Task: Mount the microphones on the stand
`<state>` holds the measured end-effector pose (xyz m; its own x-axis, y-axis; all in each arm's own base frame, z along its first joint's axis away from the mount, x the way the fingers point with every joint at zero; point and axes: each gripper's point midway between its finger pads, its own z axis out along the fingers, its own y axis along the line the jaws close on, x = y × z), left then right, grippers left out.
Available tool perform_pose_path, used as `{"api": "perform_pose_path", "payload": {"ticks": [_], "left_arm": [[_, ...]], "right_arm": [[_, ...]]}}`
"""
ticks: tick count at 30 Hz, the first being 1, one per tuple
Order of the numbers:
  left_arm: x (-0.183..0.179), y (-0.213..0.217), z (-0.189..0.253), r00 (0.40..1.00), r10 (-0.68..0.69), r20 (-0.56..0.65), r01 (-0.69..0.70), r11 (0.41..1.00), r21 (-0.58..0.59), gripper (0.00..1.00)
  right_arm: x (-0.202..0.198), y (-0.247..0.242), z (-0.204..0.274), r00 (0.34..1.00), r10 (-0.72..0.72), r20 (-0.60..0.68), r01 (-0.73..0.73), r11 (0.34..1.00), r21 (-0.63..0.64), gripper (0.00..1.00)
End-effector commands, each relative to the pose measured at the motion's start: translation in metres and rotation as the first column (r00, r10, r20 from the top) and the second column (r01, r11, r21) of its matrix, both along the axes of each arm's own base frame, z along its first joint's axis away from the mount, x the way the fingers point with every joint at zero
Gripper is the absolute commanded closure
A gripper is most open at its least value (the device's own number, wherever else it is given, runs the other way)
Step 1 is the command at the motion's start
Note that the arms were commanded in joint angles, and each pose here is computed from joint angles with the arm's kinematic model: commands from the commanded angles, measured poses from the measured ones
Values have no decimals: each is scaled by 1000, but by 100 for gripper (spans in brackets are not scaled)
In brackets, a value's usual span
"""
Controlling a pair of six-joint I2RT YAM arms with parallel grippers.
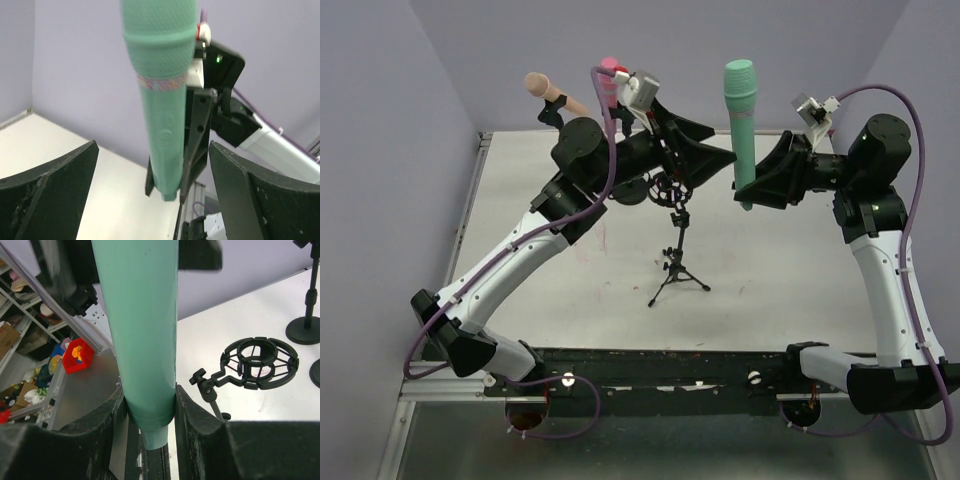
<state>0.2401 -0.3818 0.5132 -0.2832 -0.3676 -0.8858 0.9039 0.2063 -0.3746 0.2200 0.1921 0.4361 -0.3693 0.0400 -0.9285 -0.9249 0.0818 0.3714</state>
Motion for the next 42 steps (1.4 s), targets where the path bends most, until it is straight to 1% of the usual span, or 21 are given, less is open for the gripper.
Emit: {"api": "perform_pose_path", "payload": {"ticks": [1,8,14,18,20,24,30,32,33,34,35,36,37,39,40,41,42], "left_arm": [[-20,19,45,991,-121,56,127,984,-122,2],[-12,2,44,985,-171,-19,169,981,-92,3],[-15,-20,44,974,-223,-47,218,971,-95,11],[-7,-29,42,981,-188,-46,185,980,-77,20],[-2,-30,40,985,-167,-44,164,984,-64,26],[-2,-27,39,988,-149,-39,147,988,-50,30],[-6,-23,41,988,-151,-19,150,987,-59,34],[-6,-24,41,988,-154,-15,153,986,-61,41],[-9,-24,43,986,-167,-4,166,984,-62,49],[-10,-24,44,985,-171,-2,171,983,-63,63],[-9,-24,45,985,-172,-3,172,983,-64,74],[-10,-23,47,984,-181,6,181,981,-67,78],[-12,-23,49,983,-184,13,185,980,-68,82],[-13,-20,52,983,-184,28,185,980,-72,88],[-14,-16,55,983,-179,35,181,981,-73,89],[-15,-10,58,985,-169,47,172,982,-73,89],[-15,-4,59,987,-153,56,157,985,-67,90]], "right_arm": [[-23,-1,5,994,80,73,-80,997,-5,83],[-29,-1,3,991,109,75,-109,994,-7,83],[-29,-1,-2,992,114,56,-114,994,-5,83],[-32,-1,-3,991,121,53,-121,993,-6,83],[-33,-1,-3,991,123,58,-123,992,-6,83],[-33,-1,-4,991,121,52,-121,993,-6,83],[-31,-1,-4,992,118,44,-118,993,-5,83],[-30,-1,-5,992,118,43,-118,993,-5,83],[-31,-1,-5,992,120,41,-120,993,-5,83],[-31,-1,-5,992,121,37,-121,993,-4,83],[-31,-1,-6,992,120,32,-120,993,-4,81],[-31,-1,-6,992,120,32,-120,993,-4,78],[-31,-1,-6,993,118,29,-118,993,-3,72],[-31,-1,-6,993,114,32,-114,993,-3,42],[-32,-1,-6,993,115,37,-115,993,-3,23],[-34,-1,-6,992,121,40,-121,993,-4,0],[-34,-1,-5,991,121,47,-121,993,-5,0]]}}
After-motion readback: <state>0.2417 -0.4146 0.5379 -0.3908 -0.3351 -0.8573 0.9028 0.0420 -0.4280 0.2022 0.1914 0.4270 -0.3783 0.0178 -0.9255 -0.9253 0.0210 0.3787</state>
